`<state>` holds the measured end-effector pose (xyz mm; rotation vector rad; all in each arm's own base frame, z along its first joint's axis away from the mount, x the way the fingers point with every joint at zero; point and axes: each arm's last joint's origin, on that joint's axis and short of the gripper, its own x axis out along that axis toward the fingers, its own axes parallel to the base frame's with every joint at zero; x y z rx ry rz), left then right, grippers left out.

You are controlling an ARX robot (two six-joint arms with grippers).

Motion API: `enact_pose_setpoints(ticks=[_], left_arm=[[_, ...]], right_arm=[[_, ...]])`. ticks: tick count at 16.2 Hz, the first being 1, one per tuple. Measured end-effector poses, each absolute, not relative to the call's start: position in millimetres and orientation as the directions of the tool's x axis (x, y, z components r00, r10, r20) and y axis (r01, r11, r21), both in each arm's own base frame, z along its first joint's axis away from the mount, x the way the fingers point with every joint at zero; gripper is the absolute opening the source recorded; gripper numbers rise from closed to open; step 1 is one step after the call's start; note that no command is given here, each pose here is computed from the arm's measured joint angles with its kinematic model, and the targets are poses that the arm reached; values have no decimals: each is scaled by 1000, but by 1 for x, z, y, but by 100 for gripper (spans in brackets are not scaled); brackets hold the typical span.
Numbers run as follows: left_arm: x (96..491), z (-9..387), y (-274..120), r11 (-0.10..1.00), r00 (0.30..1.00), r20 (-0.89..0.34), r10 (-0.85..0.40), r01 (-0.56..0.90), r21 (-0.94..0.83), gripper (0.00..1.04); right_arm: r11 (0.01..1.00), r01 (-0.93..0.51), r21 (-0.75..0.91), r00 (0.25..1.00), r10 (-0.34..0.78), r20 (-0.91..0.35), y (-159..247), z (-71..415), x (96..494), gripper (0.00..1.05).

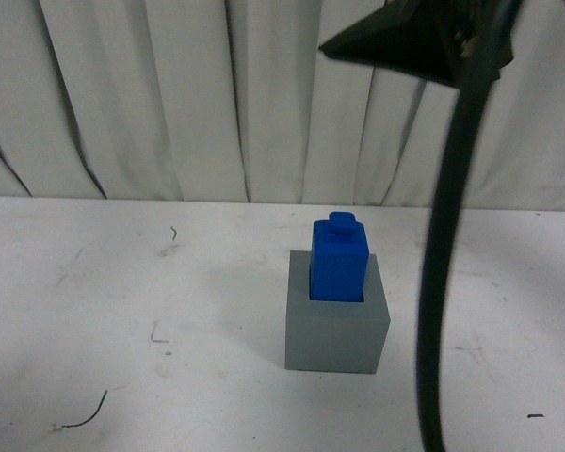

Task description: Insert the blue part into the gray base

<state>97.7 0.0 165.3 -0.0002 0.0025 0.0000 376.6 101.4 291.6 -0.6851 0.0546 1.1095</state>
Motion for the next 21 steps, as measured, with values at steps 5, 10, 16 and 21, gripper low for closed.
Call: enact_pose_setpoints(ticks=[5, 10, 16, 21], left_arm=[[98, 165, 0, 1000, 1000, -2, 0, 0, 0, 98], [98, 165, 0, 1000, 1000, -2, 0, 0, 0, 98], [98, 165, 0, 1000, 1000, -2, -1, 1, 0, 98], [98, 165, 0, 1000, 1000, -2, 0, 0, 0, 98]], right_arm=[[596, -626, -502, 690, 723, -2, 50, 301, 327, 98], [880, -258, -399, 928, 341, 150, -5, 301, 296, 98], [999, 1, -37, 998, -3, -60, 0, 265, 184, 40], [1000, 1, -15, 1000, -1, 6, 0, 229, 118, 2]])
